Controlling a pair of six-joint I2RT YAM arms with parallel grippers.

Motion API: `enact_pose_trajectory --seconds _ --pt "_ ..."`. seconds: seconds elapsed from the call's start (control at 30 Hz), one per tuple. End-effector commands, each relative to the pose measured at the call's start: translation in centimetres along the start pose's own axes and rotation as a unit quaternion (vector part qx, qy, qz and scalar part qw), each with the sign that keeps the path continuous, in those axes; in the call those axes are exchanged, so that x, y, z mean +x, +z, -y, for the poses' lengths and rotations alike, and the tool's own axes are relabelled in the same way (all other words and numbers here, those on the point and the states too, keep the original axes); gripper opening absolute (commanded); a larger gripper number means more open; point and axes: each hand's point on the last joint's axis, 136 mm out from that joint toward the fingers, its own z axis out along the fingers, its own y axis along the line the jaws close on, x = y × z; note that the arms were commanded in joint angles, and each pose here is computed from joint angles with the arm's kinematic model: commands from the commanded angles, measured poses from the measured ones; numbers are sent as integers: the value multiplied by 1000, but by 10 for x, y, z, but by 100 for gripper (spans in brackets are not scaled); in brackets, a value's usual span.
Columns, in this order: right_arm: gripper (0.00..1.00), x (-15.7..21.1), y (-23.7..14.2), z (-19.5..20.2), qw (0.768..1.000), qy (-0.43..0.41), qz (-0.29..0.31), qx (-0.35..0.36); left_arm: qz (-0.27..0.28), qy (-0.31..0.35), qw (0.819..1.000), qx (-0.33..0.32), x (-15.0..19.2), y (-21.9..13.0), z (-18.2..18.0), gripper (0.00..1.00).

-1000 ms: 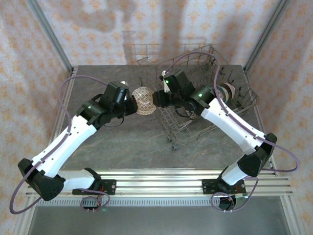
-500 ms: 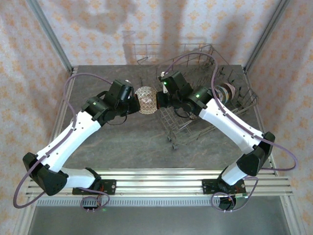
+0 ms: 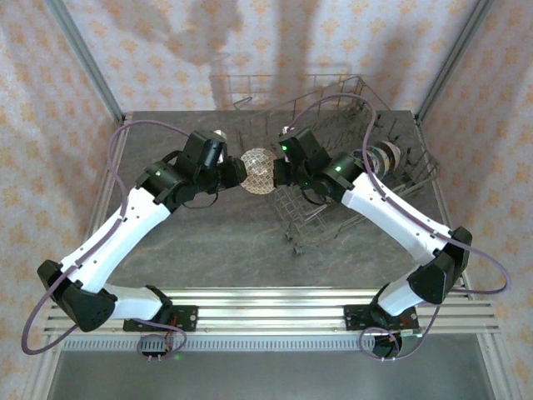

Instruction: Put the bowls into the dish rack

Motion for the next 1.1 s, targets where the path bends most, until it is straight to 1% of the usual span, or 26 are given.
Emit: enact_pose_trajectory --seconds 0.0,0.1,0.23,0.3,0.4,0.53,0.73,0.83,0.93,1.07 --pt "0 -26 -21 8 997 34 62 4 15 0 1000 27 -8 -11 15 34" --pt "0 -32 -26 14 996 50 77 4 22 3 999 25 -12 -14 16 44" --pt "0 -52 -42 29 990 74 117 10 39 12 999 19 -22 -22 19 55" --pt "0 -64 -51 43 986 86 137 27 47 18 999 8 -27 -21 17 59" --pt "0 -79 -63 71 979 100 164 72 50 23 998 7 -34 -18 23 62" --pt "0 -87 -77 113 967 126 184 122 36 26 999 13 -35 0 33 63" --pt "0 -90 -93 164 952 131 195 198 -10 46 998 -28 -27 45 33 63" --pt "0 -93 -98 181 946 127 193 227 -22 54 998 -36 -24 64 41 63" --pt "0 -93 -97 190 944 126 190 240 -37 58 997 -44 -19 83 44 63" --pt "0 -92 -91 199 942 121 180 255 -63 63 995 -53 -9 102 45 61"
